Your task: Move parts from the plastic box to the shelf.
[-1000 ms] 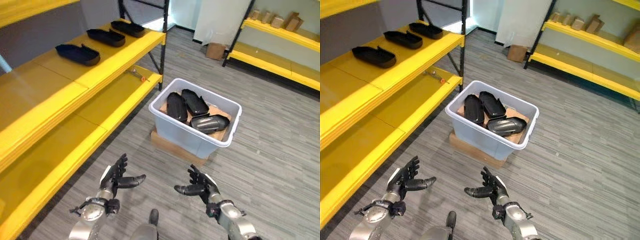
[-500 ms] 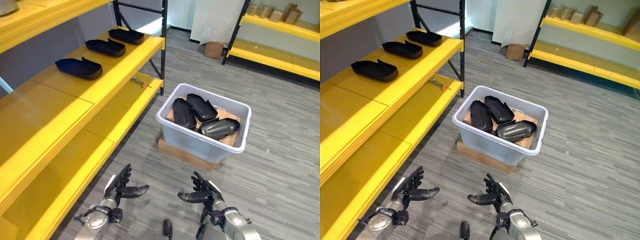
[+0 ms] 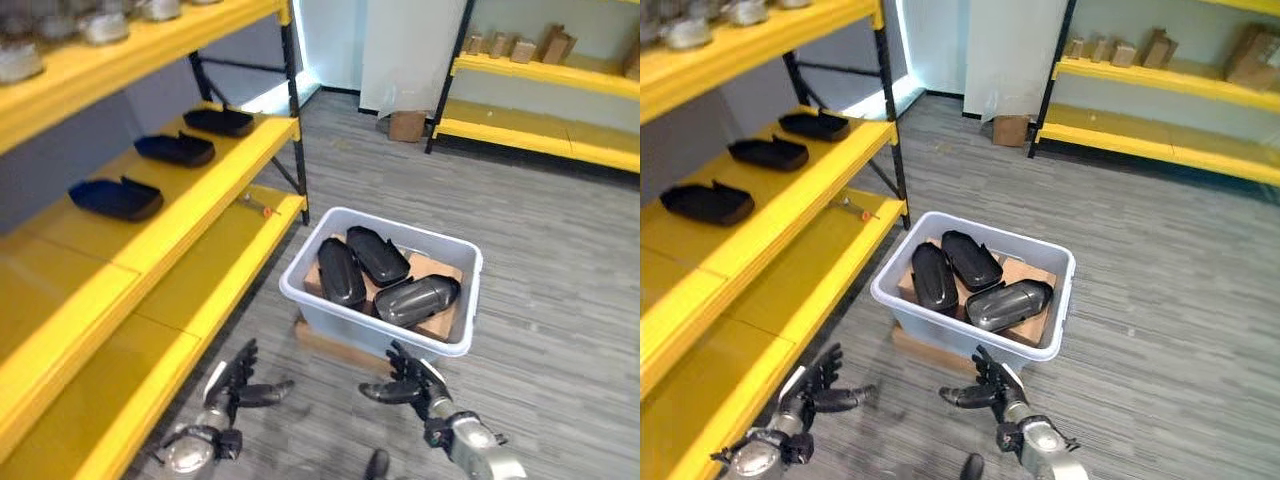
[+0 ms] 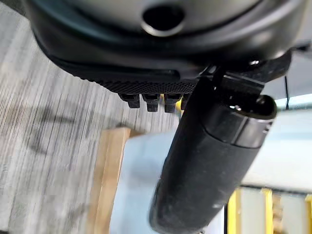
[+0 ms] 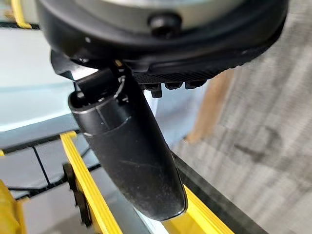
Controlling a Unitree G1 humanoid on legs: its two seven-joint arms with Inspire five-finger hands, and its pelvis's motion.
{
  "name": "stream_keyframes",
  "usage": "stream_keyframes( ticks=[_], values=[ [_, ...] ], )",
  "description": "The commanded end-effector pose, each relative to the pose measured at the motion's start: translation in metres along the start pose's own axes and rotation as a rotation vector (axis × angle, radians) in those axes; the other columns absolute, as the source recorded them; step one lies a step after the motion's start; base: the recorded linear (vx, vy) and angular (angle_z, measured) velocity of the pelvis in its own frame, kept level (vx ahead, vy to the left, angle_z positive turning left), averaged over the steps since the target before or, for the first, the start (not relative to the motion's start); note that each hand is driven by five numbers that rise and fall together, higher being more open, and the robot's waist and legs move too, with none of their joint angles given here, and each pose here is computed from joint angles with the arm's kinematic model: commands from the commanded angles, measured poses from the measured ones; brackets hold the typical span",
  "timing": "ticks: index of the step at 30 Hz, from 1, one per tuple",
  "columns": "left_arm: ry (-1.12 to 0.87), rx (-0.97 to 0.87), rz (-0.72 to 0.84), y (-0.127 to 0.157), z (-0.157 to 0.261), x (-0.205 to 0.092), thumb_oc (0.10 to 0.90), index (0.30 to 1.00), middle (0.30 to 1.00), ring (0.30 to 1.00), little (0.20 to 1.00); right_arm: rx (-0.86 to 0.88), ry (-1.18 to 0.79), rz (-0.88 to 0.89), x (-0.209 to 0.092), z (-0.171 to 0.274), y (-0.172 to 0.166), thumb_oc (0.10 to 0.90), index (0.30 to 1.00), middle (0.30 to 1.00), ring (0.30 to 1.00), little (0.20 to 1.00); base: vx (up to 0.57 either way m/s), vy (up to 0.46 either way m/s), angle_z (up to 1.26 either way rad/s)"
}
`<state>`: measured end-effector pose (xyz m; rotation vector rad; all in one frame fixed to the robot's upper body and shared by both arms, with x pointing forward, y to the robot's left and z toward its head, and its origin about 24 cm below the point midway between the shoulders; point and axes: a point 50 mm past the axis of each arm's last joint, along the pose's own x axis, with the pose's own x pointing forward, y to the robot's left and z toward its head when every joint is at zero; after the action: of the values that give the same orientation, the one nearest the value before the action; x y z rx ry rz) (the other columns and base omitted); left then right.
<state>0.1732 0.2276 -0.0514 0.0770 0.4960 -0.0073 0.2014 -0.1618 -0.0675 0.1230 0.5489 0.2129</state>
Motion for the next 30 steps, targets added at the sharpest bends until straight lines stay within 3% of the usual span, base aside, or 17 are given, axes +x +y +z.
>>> stream_keyframes(
  ticks=[1,14,30],
  values=[
    [-0.298,0.019,-0.043,-0.003,0.067,0.012,0.900,1.000,1.000,1.000,1.000,0.007,-0.224,0.038,0.007,0.049,0.006,0.900,1.000,1.000,1.000,1.000,0.11,0.043,-0.08],
    [-0.246,0.062,-0.061,-0.001,0.051,0.006,0.900,1.000,1.000,1.000,1.000,-0.005,-0.174,0.047,-0.004,0.030,0.002,0.900,1.000,1.000,1.000,1.000,0.15,0.131,-0.50],
    [-0.225,0.080,-0.069,0.001,0.047,0.003,0.900,1.000,1.000,1.000,1.000,-0.021,-0.188,0.055,-0.007,0.031,0.004,0.900,1.000,1.000,1.000,1.000,0.05,0.104,-0.05]
  ],
)
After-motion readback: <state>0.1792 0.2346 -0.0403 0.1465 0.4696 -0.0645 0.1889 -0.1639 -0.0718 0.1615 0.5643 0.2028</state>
